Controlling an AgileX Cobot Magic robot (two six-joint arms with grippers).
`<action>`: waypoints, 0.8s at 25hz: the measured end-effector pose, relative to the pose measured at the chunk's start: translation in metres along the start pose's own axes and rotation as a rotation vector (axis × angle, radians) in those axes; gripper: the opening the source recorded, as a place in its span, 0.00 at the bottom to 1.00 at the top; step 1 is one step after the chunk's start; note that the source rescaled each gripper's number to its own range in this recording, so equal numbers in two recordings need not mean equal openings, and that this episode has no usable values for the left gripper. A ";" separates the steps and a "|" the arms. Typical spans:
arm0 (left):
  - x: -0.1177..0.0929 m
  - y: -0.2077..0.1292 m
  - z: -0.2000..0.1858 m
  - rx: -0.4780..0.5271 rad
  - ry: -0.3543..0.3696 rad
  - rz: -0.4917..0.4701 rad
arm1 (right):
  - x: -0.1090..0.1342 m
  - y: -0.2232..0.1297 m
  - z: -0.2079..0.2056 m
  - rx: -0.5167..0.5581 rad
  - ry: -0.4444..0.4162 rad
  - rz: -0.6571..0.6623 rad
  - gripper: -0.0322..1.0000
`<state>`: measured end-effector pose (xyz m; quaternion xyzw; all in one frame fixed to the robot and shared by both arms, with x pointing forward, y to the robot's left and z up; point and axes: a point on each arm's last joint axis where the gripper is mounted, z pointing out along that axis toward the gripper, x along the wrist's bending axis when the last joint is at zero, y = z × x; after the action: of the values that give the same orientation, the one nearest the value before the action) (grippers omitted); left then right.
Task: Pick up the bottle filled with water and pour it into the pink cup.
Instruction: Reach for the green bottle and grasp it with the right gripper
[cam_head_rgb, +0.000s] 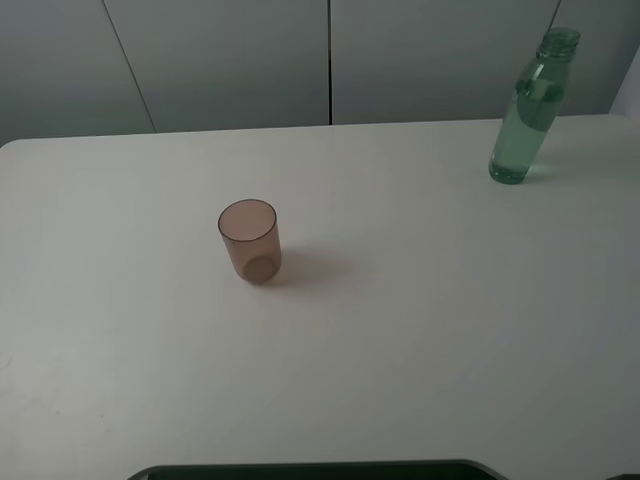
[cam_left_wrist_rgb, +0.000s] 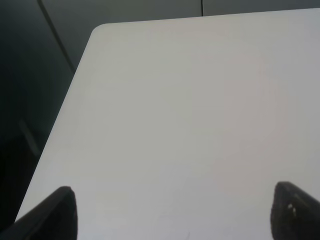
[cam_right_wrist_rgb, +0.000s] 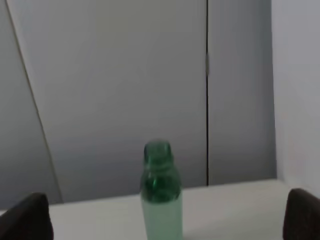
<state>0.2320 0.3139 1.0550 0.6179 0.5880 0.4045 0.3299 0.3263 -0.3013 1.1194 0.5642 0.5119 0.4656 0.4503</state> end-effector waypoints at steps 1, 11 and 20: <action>0.000 0.000 0.000 0.000 0.000 0.000 | -0.001 0.004 0.009 -0.033 -0.006 0.000 1.00; 0.000 0.000 0.000 0.000 0.000 -0.002 | -0.015 -0.024 0.112 -0.124 -0.079 -0.001 1.00; 0.000 0.000 0.000 0.000 0.000 -0.004 | -0.018 -0.084 0.174 -0.089 -0.026 0.077 1.00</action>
<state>0.2320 0.3139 1.0550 0.6168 0.5891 0.4040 0.3306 0.4842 -0.3184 1.0074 0.5687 0.4628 0.4977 0.4634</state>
